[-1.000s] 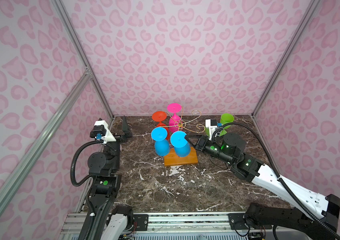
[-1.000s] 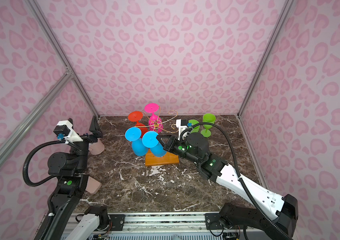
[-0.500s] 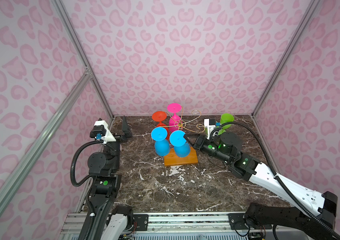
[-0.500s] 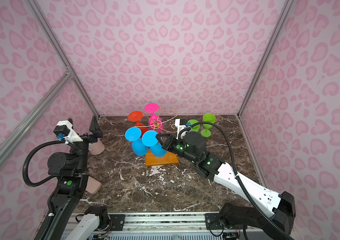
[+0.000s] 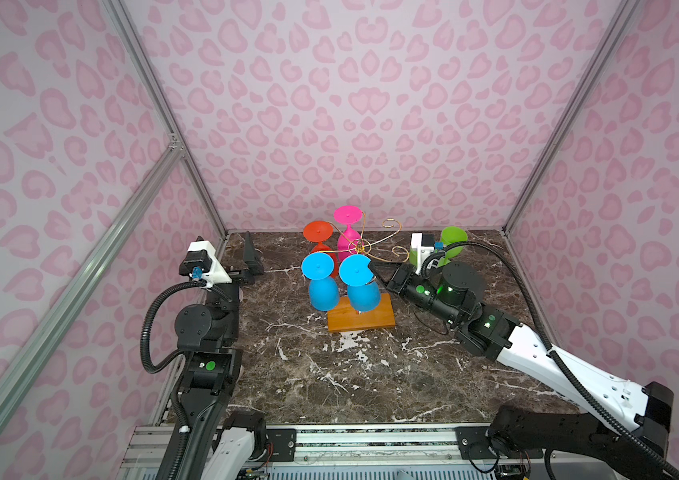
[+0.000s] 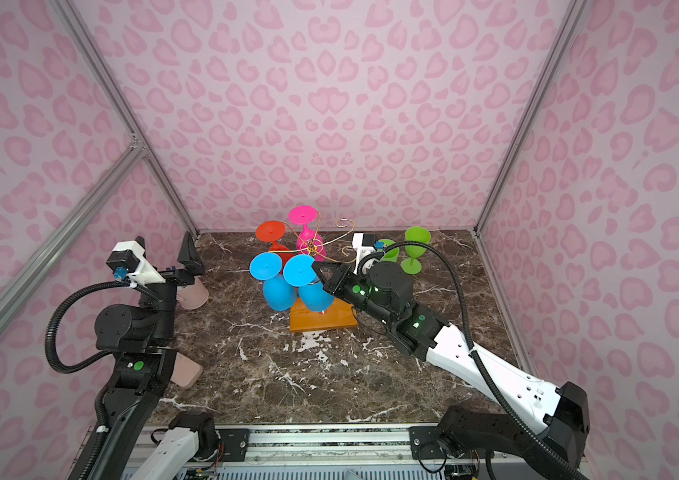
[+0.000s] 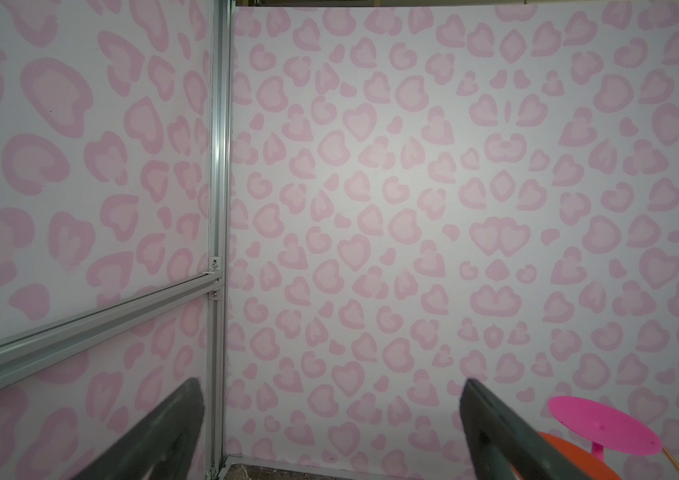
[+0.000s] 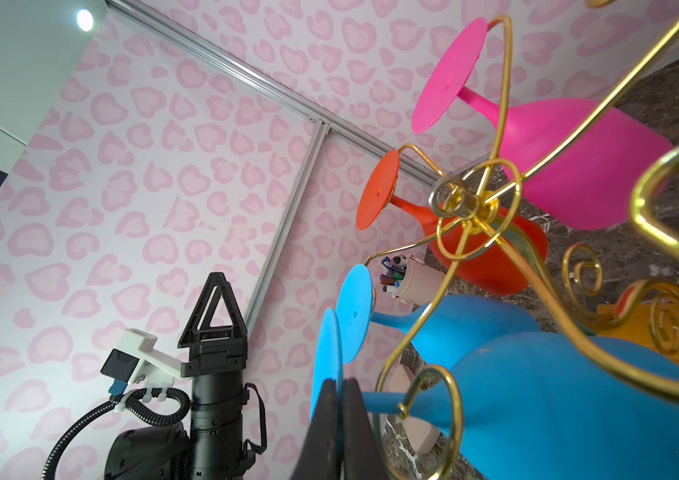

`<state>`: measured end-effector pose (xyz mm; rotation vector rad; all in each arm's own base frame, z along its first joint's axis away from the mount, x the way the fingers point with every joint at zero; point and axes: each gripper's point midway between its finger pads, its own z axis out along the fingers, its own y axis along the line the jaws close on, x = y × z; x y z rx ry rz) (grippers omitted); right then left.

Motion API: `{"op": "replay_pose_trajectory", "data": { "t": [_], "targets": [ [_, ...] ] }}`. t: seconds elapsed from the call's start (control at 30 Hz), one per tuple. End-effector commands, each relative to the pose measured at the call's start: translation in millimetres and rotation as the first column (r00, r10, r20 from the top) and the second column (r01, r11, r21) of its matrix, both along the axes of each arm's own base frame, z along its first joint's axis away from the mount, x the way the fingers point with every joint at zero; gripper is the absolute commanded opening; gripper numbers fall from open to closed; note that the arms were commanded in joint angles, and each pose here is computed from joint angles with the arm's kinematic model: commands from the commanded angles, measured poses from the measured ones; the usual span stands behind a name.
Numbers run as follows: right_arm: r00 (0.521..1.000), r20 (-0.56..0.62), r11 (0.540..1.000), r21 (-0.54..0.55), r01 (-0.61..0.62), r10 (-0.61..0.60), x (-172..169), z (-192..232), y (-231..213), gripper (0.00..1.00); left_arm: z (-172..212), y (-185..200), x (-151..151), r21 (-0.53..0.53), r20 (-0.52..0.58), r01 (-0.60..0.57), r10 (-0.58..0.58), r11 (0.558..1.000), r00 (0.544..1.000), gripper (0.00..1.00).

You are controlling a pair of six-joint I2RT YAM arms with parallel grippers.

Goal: Take the wine glass off the wine glass rack

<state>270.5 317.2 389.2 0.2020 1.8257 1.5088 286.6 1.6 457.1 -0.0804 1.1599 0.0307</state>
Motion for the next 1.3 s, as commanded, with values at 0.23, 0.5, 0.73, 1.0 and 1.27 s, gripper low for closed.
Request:
{"op": "replay_pose_trajectory", "data": {
  "t": [0.23, 0.5, 0.73, 1.0, 1.27],
  "targets": [
    [0.997, 0.047, 0.998, 0.035, 0.052, -0.054, 7, 18, -5, 0.00, 4, 1, -3, -0.002, 0.020, -0.007, 0.007, 1.000, 1.000, 0.97],
    [0.997, 0.041, 0.997, 0.026, 0.070, -0.071, 7, 13, -10, 0.00, 3, 0, -2, -0.004, 0.018, 0.004, -0.003, 1.000, 1.000, 0.97],
    [0.997, 0.039, 0.997, 0.019, 0.073, -0.074, 7, 9, -11, 0.00, 0, -13, 8, -0.067, -0.021, 0.103, -0.105, 0.992, 0.994, 0.98],
    [0.993, 0.031, 0.994, 0.016, 0.111, -0.111, 11, 2, -20, 0.00, -4, -24, 16, -0.101, -0.060, 0.180, -0.187, 0.978, 0.981, 0.98],
    [0.991, 0.016, 0.991, 0.040, 0.132, -0.132, 16, -2, -20, 0.00, -7, -27, 21, -0.111, -0.072, 0.199, -0.207, 0.974, 0.976, 0.99]
  ]
}}
